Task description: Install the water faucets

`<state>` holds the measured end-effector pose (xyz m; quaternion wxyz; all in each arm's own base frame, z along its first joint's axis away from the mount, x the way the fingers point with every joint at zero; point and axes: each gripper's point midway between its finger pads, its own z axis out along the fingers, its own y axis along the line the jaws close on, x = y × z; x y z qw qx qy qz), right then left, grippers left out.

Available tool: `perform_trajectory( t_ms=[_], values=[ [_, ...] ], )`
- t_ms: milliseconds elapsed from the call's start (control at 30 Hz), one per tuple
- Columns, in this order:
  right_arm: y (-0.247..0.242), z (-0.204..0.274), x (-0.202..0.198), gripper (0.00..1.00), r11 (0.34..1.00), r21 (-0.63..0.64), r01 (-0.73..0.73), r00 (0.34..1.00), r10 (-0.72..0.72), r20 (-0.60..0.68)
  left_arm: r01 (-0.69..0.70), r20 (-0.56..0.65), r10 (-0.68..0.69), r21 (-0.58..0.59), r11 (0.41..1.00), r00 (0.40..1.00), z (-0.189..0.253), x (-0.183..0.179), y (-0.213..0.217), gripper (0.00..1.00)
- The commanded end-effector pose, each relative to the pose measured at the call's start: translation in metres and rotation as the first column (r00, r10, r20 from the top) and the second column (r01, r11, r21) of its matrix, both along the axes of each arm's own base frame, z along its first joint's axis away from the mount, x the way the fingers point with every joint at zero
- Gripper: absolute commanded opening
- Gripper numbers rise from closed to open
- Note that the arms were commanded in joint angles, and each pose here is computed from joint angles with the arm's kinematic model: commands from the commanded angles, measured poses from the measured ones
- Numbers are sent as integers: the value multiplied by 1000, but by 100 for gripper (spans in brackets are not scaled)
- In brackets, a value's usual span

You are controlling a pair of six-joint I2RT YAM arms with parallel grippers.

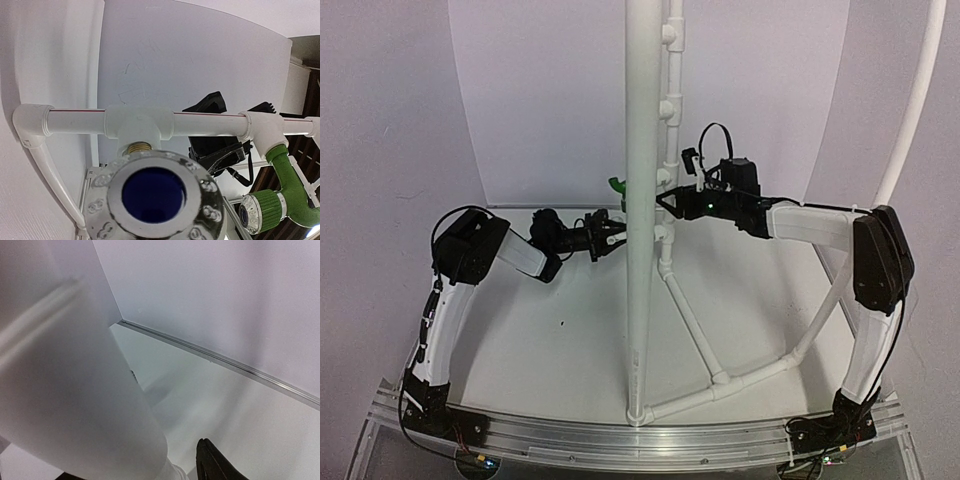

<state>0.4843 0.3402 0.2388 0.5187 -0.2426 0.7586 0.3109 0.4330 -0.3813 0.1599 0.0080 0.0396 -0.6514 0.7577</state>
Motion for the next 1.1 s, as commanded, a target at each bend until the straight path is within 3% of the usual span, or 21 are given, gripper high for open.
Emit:
perform_trajectory(
  t_ms=[0, 100, 300, 733, 867, 1067],
  values=[
    [-7, 27, 10, 57, 993, 81, 91, 995, -93, 21, 9, 224, 18, -116, 993, 974, 38, -14, -7, 0],
    [-15, 25, 21, 59, 980, 103, 170, 985, -170, -9, -9, 223, 35, -116, 993, 974, 36, -14, -5, 0],
    [-11, 19, 26, 59, 976, 122, 182, 983, -178, -42, -17, 234, 44, -119, 993, 971, 37, -19, -9, 0],
    [-12, 13, 31, 50, 963, 132, 236, 971, -229, -68, -11, 253, 44, -130, 991, 966, 38, -23, -20, 0],
    [-6, 10, 28, 43, 965, 145, 219, 974, -208, -90, -41, 260, 75, -133, 990, 963, 36, -21, -18, 0],
    [-1, 6, 25, 18, 964, 157, 212, 974, -196, -112, -48, 244, 79, -132, 990, 966, 26, -15, -22, 0]
  ],
)
